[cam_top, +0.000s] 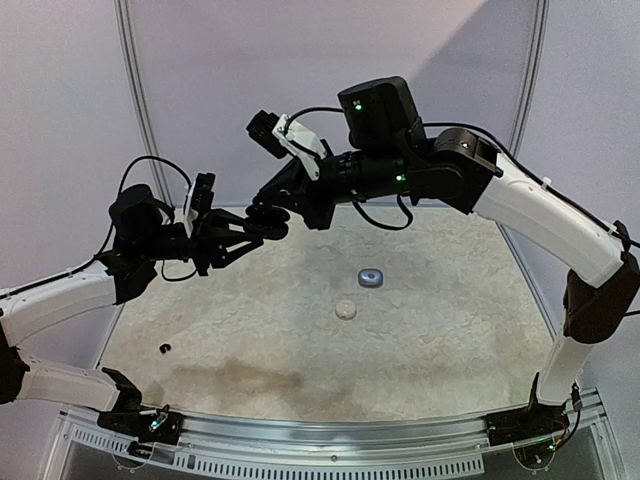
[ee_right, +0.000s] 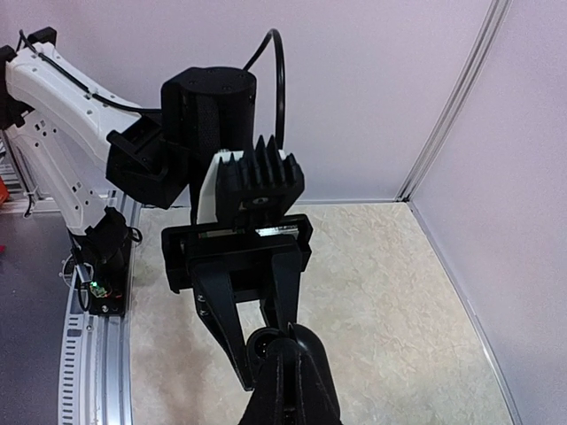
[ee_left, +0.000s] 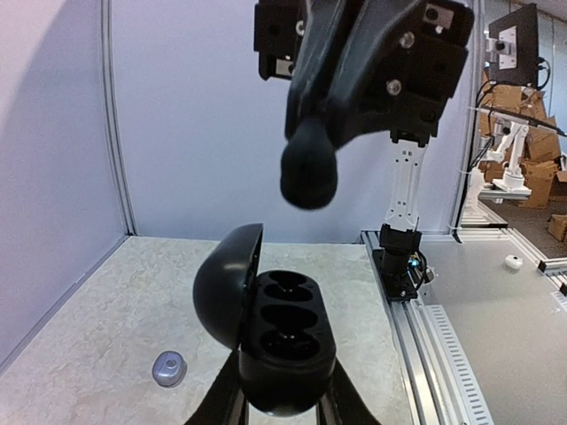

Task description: Insert the wireless bluetooth earbuds into the charging case

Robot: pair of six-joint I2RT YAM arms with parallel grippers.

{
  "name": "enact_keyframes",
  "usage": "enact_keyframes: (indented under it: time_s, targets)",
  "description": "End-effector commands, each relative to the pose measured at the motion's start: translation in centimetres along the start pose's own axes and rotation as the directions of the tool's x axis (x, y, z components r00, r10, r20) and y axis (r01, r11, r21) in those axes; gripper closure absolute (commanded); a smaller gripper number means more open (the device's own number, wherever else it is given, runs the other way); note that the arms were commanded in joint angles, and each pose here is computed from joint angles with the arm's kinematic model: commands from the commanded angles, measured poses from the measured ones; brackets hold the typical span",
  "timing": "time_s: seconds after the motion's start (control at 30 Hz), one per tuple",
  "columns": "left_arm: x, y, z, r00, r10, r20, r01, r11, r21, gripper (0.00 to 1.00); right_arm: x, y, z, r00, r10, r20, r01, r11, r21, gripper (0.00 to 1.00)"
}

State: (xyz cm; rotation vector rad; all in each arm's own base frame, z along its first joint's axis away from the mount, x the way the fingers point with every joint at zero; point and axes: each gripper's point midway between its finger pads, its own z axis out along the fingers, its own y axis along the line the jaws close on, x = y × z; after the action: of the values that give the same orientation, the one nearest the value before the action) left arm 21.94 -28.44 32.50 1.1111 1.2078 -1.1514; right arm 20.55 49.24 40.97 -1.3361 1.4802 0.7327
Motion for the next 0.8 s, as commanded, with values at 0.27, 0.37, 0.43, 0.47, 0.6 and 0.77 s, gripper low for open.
enact_keyframes:
  time_s: [0.27,0.37,0.43,0.47,0.6,0.77]
  targets:
    - [-1.1,-0.1,0.0,1.000,0.018,0.022,-0.018,1.000,0.021,1.00,2.3,0.2,-1.1,0.996,-0.015,-0.092,0.015,1.000,0.002,1.00]
    - [-1.2,-0.2,0.1,0.999,0.020,0.025,-0.021,0.999,0.028,1.00,3.3,-0.2,-1.0,0.990,-0.045,-0.131,0.048,0.999,0.022,1.00]
    - [-1.2,-0.2,0.1,0.999,0.020,0.026,-0.021,0.999,0.029,1.00,3.5,-0.4,-0.9,0.988,-0.063,-0.139,0.067,0.997,0.027,1.00]
    - [-1.3,-0.2,0.1,0.999,0.021,0.027,-0.022,0.999,0.031,1.00,3.5,-0.4,-0.9,0.988,-0.066,-0.141,0.071,0.997,0.028,1.00]
    - [-1.5,-0.1,0.1,0.999,0.025,0.033,-0.026,0.999,0.026,1.00,4.1,-0.3,-0.8,0.984,-0.075,-0.159,0.080,0.996,0.025,1.00]
    - [-1.9,-0.1,0.1,0.998,0.035,0.051,-0.037,0.999,0.026,1.00,4.7,-0.3,-0.3,0.981,-0.079,-0.174,0.084,0.996,0.021,1.00]
